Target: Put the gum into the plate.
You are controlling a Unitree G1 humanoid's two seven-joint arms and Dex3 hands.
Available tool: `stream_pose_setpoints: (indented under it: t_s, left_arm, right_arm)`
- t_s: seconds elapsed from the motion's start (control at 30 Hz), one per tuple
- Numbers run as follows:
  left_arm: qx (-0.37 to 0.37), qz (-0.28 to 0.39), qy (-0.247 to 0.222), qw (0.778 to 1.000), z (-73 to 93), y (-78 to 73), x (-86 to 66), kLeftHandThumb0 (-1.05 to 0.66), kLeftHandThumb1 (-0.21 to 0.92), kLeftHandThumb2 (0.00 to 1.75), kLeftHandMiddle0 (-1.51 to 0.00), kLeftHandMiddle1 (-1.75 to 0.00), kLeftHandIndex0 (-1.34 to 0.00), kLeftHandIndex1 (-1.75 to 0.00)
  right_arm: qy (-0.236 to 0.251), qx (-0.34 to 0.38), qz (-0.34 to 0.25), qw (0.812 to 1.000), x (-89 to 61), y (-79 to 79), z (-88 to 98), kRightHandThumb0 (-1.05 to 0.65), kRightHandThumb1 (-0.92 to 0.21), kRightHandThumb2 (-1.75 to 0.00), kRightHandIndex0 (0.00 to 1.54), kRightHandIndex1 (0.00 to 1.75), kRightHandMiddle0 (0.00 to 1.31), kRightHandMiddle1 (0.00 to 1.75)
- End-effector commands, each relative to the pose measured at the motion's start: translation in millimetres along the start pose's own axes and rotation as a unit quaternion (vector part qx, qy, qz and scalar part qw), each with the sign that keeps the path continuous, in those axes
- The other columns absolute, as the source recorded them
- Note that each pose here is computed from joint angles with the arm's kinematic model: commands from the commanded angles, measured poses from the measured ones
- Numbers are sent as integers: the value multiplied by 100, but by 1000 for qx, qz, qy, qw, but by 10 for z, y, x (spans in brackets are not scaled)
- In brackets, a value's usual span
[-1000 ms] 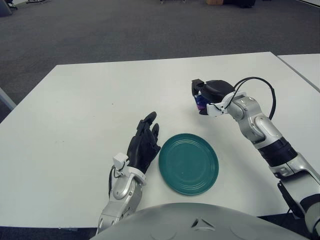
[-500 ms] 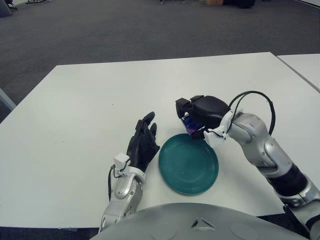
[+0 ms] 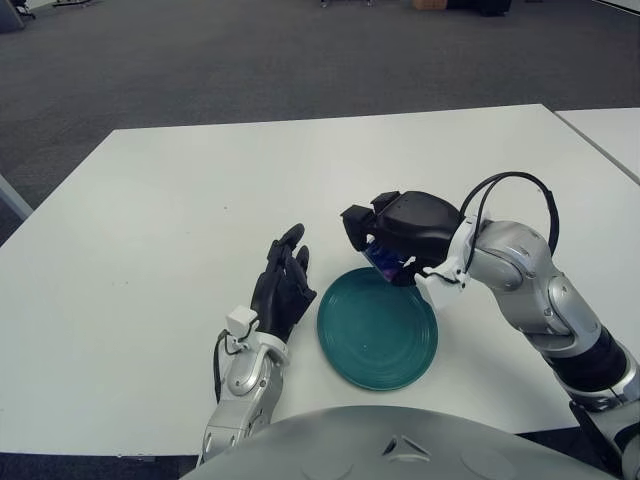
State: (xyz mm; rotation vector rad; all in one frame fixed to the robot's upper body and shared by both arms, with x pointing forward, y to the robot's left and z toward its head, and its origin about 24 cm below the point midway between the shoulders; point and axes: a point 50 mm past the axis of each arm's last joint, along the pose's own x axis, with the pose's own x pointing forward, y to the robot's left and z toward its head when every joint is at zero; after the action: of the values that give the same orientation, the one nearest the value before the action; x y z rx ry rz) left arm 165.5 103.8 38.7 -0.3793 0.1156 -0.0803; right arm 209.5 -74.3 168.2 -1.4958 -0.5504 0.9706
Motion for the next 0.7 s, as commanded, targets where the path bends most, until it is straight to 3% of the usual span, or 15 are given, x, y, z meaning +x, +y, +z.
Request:
stream_pose_setpoints:
  t_s: [0.0,0.3,0.67]
  left_arm:
    - [-8,-8,-9,1000,14,20,19,-105,92,95,-20,-1,0,-42]
    - [1,-18,-7,1000,18,44,17,-103,92,97,-22,-2,0,-47]
    - [33,-20,-15,999,43,28,23,-99,92,103,-20,0,0,-43]
  right_arm:
    - [-32,0,-22,999,-42,12,143,-1,-39,-119,51,171,46,165]
    - [-44,32,-20,998,-108,49,269,-1,-31,-130,56,174,50,165]
    - [-45,35,-12,998,-69,149,261,-1,-25,-130,62,175,63,147]
